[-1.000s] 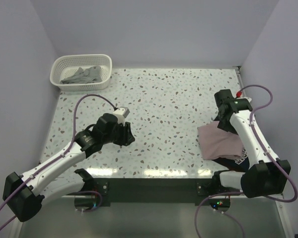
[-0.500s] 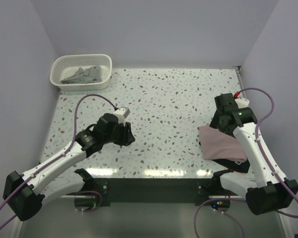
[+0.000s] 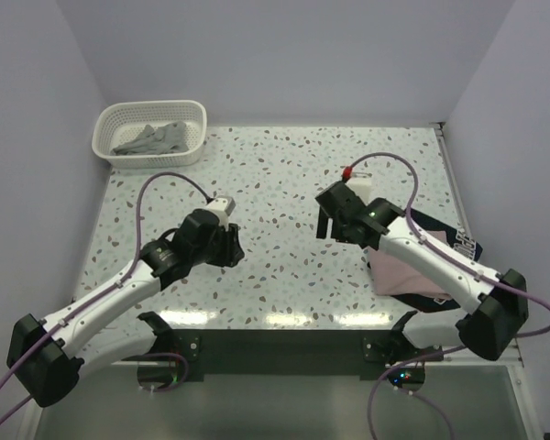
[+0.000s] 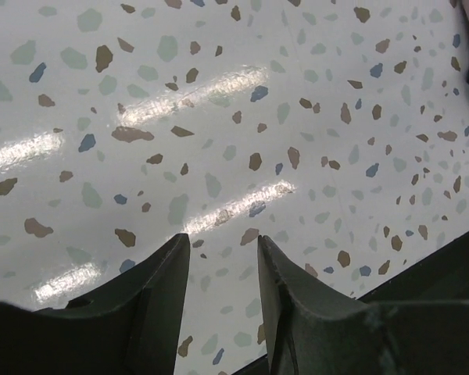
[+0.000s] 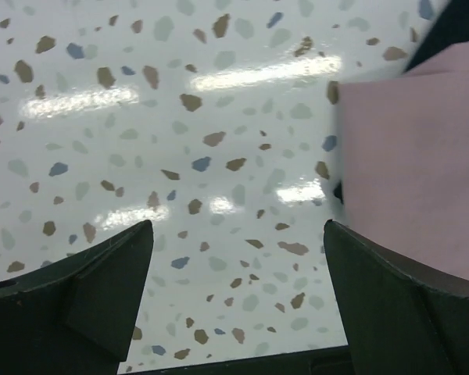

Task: Fold and stack the tank tops
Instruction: Grab the tank top from the pile

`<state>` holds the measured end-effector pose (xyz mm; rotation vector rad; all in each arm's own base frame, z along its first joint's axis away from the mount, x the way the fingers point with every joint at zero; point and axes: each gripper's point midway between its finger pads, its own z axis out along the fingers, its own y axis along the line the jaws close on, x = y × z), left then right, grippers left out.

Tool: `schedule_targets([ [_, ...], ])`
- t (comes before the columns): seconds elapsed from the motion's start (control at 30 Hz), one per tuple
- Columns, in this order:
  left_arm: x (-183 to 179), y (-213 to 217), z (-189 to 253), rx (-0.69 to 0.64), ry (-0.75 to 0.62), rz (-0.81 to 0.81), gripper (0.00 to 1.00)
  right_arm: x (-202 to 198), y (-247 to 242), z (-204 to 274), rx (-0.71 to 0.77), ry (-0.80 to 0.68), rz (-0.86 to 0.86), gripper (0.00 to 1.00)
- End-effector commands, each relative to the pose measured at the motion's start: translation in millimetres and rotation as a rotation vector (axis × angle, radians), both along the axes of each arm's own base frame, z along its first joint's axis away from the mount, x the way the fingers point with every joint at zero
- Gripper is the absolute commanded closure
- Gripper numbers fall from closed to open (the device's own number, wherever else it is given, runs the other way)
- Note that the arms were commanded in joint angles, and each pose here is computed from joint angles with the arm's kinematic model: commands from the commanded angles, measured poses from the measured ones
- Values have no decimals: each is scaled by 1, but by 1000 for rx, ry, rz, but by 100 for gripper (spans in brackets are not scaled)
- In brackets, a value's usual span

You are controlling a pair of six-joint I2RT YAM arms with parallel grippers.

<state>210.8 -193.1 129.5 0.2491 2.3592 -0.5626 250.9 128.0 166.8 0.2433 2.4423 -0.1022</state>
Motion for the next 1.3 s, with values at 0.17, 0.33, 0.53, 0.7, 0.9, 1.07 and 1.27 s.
schedule_targets([
  [0.17, 85, 25, 71, -36, -98, 338, 50, 30, 105, -2, 185, -85, 224, 5],
  [0.33, 201, 99, 112, -23, -139, 734, 43, 30, 122, -13, 199, -57, 326, 4],
  [0.53, 301, 213, 98, 153, -156, 1099, 31, 15, 136, -25, 274, -10, 418, 4],
  [0.7, 352, 275, 36, 267, -69, 1165, 28, 7, 136, -32, 276, 10, 459, 4],
  [0.9, 391, 276, -30, 259, -8, 1051, 26, 7, 136, -42, 253, 24, 476, 4],
  [1.07, 397, 280, -47, 241, 2, 1056, 39, 7, 134, -53, 238, 42, 472, 4],
  [1.27, 420, 287, -25, 129, -104, 1042, 84, 7, 134, -58, 234, 48, 468, 6],
])
